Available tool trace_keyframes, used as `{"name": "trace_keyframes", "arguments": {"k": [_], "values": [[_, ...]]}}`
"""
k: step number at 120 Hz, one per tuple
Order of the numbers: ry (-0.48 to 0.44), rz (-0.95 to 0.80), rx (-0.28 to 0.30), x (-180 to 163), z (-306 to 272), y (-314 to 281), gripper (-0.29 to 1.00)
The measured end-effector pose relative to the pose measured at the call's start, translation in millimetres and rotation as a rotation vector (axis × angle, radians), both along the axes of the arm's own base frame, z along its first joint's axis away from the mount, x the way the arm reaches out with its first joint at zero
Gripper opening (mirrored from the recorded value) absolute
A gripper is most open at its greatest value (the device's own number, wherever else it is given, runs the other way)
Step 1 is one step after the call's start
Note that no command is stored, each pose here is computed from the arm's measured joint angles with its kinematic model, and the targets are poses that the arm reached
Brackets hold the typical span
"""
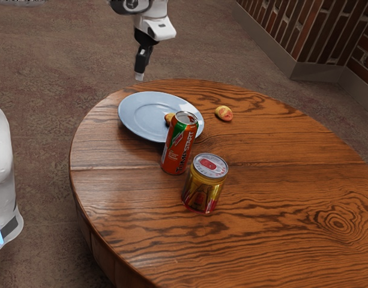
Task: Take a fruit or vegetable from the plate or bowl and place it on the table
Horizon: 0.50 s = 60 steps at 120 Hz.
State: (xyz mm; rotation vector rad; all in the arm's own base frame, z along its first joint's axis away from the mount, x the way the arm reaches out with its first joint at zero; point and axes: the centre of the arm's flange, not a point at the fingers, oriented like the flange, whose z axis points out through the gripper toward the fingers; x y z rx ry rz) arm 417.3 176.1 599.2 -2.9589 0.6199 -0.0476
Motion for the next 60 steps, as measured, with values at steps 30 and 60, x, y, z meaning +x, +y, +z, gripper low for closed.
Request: {"name": "trace_keyframes", "arguments": {"k": [30,60], "values": [[0.009,0.027,-0.027,69,-27,-3,0.70],[0.058,0.118,-0.075,111,-76,-1,0.70]]}}
